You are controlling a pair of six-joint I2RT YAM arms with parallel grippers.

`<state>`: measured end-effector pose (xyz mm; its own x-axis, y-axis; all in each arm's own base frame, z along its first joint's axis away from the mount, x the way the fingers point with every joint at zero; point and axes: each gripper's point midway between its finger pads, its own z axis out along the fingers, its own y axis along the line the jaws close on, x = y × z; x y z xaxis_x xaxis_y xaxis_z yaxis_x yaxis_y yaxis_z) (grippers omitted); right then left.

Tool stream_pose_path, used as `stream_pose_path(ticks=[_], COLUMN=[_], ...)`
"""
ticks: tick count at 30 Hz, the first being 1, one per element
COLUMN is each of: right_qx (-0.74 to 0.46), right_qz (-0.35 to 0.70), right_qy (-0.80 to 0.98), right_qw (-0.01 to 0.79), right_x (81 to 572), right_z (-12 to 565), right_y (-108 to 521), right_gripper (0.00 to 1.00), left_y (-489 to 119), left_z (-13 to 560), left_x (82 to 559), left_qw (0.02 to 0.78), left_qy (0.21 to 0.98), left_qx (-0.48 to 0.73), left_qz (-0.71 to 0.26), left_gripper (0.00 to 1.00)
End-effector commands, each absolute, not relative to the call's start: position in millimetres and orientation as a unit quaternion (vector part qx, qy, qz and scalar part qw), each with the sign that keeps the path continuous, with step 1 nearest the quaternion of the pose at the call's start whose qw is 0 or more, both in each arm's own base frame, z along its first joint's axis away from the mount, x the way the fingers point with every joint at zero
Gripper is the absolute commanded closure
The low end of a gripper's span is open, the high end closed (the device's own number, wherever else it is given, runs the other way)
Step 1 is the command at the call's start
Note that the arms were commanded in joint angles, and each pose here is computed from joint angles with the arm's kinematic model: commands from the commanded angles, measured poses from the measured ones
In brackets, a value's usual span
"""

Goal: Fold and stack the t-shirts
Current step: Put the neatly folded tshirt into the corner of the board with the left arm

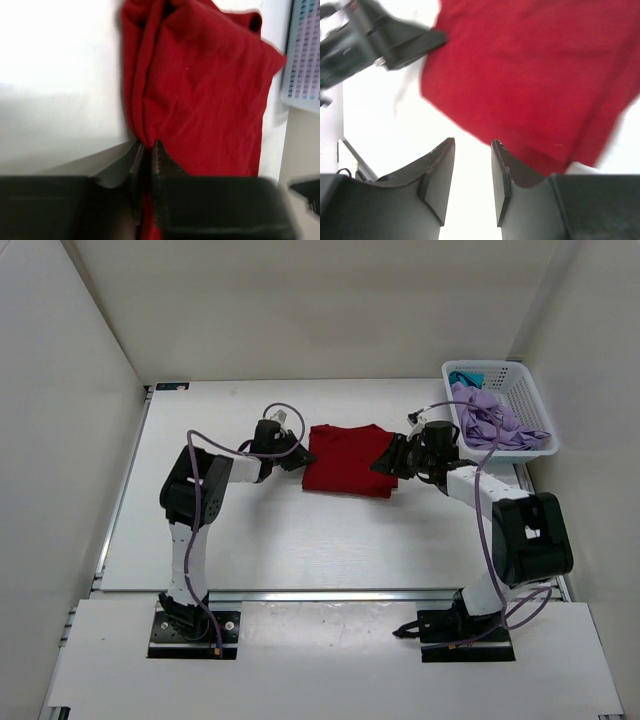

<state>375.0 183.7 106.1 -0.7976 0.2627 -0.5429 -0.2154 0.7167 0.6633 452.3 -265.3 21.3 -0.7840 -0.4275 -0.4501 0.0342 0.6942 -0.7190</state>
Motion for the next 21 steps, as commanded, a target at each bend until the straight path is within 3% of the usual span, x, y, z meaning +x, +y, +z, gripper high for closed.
stream_pose_path(ticks=[1,3,6,9,13,15,16,19,21], right_qx=[-0.005,-0.018,-0.03,-0.031,-0.036,-0.037,-0.049,-0.055,-0.064], right_qz=[0.388,0.387,0.389,0.397,0.376,0.363,0.369,0.387,0.395], right_qy=[0.852,0.85,0.85,0.85,0.858,0.86,0.858,0.856,0.854], right_qw=[0.352,0.358,0.353,0.345,0.349,0.356,0.354,0.339,0.334], right_x=[366,346,318,293,275,272,266,258,257], right_z=[131,132,127,117,109,107,108,105,105], right_y=[192,202,209,203,194,193,197,202,207], right_gripper=[0.67,0.67,0.67,0.65,0.65,0.65,0.65,0.65,0.65], left_y=[-280,-287,-289,-255,-137,-80,-27,51,74], left_z=[8,21,54,87,133,144,153,150,140], left_x=[455,474,507,551,598,599,596,567,550], left_qw=[0.289,0.307,0.335,0.368,0.423,0.438,0.461,0.487,0.487], left_qy=[0.884,0.876,0.861,0.847,0.816,0.797,0.777,0.738,0.728], left_qx=[-0.102,-0.107,-0.107,-0.133,-0.212,-0.261,-0.296,-0.372,-0.4], left_qz=[-0.354,-0.356,-0.367,-0.361,-0.331,-0.323,-0.311,-0.282,-0.271], left_gripper=[0.87,1.0,1.0,1.0,1.0,1.0,1.0,1.0,1.0])
